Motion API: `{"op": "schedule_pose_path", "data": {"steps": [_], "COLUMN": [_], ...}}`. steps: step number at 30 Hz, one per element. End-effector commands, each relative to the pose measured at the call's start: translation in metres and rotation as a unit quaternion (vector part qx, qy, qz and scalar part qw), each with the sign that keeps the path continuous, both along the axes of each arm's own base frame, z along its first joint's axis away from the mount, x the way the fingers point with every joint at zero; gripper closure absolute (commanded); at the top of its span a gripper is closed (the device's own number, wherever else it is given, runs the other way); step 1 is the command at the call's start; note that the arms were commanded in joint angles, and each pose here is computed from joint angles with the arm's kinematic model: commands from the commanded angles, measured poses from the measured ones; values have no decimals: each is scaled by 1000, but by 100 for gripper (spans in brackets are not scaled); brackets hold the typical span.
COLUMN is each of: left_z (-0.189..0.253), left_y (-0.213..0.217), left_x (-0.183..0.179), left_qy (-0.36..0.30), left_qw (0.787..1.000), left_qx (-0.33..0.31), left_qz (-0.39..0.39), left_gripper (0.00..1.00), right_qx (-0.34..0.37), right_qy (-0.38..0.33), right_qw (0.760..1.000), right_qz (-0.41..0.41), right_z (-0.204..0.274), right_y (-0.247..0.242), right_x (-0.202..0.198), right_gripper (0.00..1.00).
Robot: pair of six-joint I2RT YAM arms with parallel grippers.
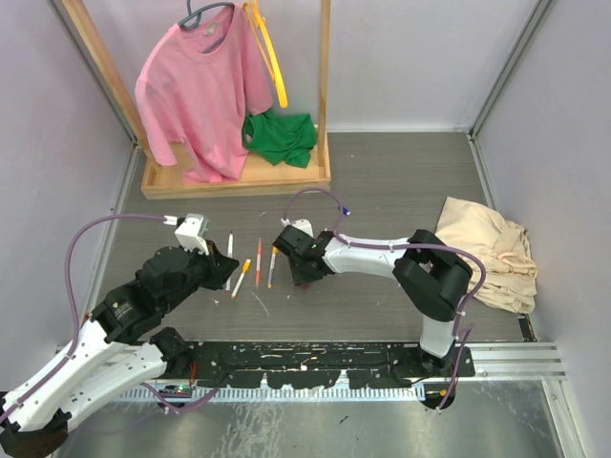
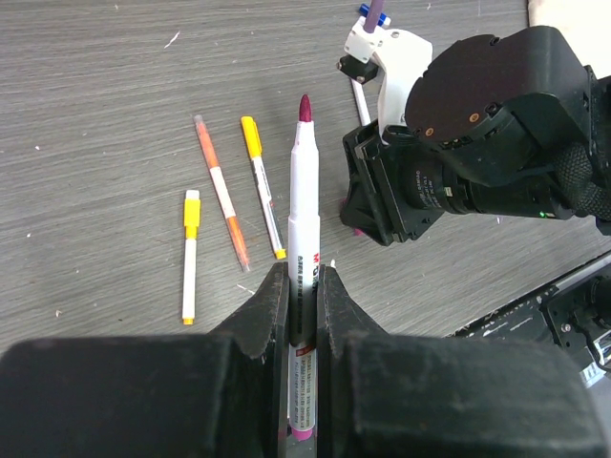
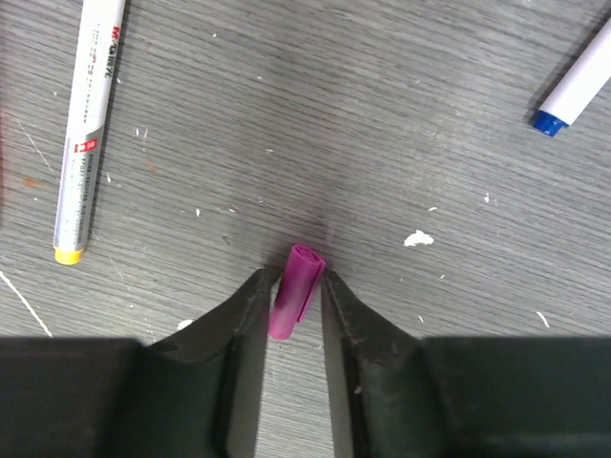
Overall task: Insert the pens into the pen caps
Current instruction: Insert the pen cap onto the pen.
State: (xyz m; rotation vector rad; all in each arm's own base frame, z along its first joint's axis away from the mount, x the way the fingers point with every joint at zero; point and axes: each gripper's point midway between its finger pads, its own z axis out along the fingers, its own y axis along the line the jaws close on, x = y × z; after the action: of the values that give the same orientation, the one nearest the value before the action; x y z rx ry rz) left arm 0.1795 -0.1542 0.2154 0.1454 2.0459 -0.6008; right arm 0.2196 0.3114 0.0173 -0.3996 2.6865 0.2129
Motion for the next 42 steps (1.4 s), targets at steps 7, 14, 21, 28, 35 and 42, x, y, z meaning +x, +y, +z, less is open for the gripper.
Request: {"op": "schedule_pose_path", "data": {"steps": [7,14,21,28,35,42], "left_z": [12,12,12,12,13,27], "left_y": [0,0,-2,-1,-5,-21], "left_x": [4,3,4,3,3,-1], "left_qy": [-21,-21,-19,-18,-17,-35], "left_qw": [1000,1000,1000,1000,1000,996], "left_qx": [-10,-13,-15,-15,-23,-70], "left_qz": [5,5,1,3,-3,-37], "left_gripper": [100,100,100,100,100,95], "right_qx": [-48,-60,-69,-77,-57,15], "right_qy": [21,32,46,60,43,-24], "right_qw": [999,998,996,995,997,1000], "right_qz": [11,11,23,34,30,7], "right_z": [-9,-5,-12,-15,-8,38], "right_y": [-27,-46,-45,-42,-38,-32], "right_x": [-14,-28,-30,-32,-28,-12], "right_gripper": [78,72,66,66,88,100]}}
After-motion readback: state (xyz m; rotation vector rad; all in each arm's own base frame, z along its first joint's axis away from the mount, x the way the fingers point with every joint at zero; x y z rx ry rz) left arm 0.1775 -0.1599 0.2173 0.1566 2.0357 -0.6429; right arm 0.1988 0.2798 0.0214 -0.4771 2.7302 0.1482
